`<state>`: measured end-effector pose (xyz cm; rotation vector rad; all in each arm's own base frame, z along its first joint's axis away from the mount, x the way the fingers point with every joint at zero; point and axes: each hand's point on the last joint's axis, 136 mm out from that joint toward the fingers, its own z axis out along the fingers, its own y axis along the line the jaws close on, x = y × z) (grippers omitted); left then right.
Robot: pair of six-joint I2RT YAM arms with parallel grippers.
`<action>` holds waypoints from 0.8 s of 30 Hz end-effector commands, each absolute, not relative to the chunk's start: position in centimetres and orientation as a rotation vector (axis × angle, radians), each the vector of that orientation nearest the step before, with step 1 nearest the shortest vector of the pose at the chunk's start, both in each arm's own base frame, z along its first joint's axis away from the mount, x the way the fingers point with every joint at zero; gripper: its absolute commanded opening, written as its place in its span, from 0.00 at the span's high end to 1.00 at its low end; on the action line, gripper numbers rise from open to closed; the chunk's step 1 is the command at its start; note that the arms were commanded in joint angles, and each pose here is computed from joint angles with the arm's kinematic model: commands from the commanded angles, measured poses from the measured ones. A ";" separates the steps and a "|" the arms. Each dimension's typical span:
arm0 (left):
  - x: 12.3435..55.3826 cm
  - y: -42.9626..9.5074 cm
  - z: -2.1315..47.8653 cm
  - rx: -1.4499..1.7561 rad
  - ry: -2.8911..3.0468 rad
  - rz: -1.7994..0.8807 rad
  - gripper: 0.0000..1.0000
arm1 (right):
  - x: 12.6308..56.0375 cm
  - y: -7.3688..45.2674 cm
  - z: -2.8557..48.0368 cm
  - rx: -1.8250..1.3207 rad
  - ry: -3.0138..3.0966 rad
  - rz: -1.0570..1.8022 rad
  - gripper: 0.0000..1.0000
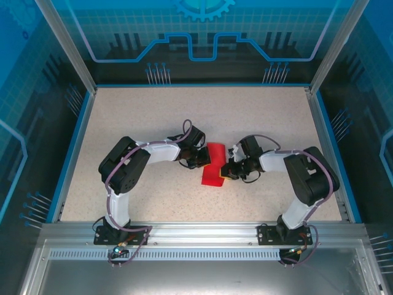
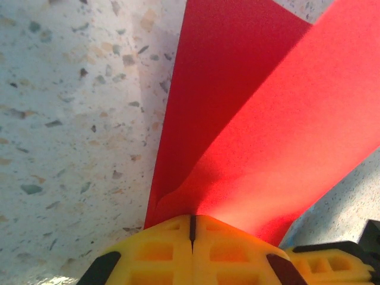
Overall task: Fold a paper plane with a square sheet of paper (pick it up from the middle)
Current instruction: Fold the square sheet of paper in half at the center of the table.
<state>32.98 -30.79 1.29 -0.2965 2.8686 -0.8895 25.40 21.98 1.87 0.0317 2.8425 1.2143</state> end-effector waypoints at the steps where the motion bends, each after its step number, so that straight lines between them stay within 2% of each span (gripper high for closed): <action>1: 29.9 -27.7 -4.1 -0.333 3.030 -0.639 1.00 | 24.9 22.7 4.3 -0.039 2.790 1.261 0.92; 7: 29.9 -27.7 -3.9 -0.330 3.029 -0.633 1.00 | 23.0 23.1 2.4 -0.042 2.840 1.284 0.92; 14: 29.7 -27.6 -4.1 -0.335 3.030 -0.634 1.00 | 20.8 21.2 -1.4 0.024 2.946 1.160 0.94; 24: 29.8 -27.6 -4.1 -0.331 3.031 -0.630 1.00 | 21.0 22.8 3.3 -0.075 2.793 1.319 0.90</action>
